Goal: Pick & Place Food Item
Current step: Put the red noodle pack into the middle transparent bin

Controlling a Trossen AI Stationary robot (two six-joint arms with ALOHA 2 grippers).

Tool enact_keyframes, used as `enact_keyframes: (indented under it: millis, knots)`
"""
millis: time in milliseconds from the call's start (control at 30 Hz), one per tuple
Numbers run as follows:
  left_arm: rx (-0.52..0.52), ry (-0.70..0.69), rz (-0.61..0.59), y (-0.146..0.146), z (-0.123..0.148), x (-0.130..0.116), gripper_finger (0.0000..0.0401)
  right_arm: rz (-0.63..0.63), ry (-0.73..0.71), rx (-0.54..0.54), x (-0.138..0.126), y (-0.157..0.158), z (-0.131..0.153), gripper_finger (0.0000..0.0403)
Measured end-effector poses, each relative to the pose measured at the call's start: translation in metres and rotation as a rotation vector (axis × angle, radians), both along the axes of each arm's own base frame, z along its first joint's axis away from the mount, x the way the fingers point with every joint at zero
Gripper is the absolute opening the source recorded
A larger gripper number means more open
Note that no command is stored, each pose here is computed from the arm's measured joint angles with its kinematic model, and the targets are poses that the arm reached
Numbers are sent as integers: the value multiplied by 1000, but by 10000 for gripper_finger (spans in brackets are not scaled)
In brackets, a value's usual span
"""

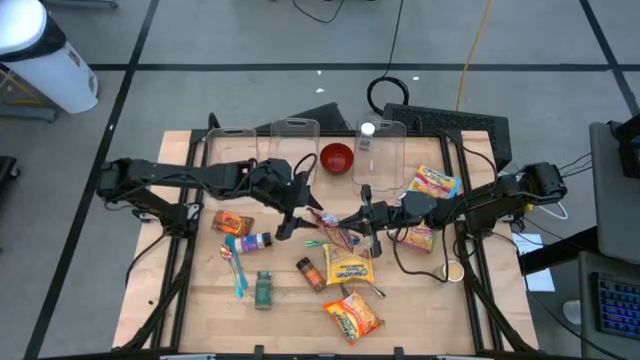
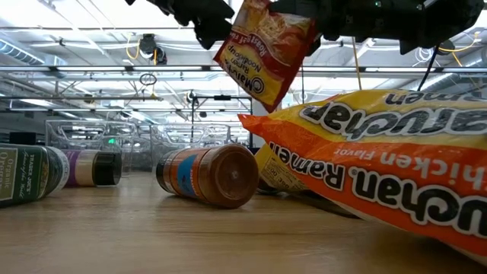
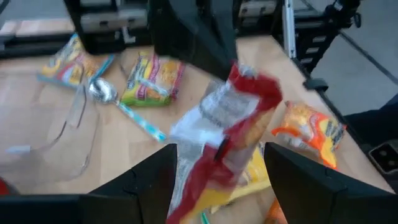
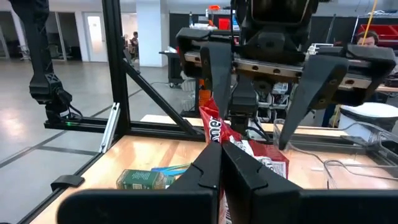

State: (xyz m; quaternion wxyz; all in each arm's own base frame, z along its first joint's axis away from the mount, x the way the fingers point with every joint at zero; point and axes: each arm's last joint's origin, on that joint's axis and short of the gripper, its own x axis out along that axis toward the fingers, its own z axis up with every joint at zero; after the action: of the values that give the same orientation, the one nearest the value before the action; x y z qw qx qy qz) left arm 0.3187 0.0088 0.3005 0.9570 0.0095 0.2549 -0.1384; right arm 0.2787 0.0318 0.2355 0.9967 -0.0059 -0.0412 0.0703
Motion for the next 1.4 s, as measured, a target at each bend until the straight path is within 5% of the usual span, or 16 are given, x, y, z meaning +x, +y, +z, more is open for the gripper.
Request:
enact_keyframes:
  millis: [600, 1033, 1400]
  knots:
    - [-27, 18, 9, 0, -4, 3, 248, 0, -24, -5, 0, 0, 2, 0]
    - [-39, 22, 20, 0, -4, 3, 128, 0, -23, -5, 0, 0, 2, 0]
    - [-39, 20, 22, 1, -4, 3, 90, 0, -23, -5, 0, 0, 2, 0]
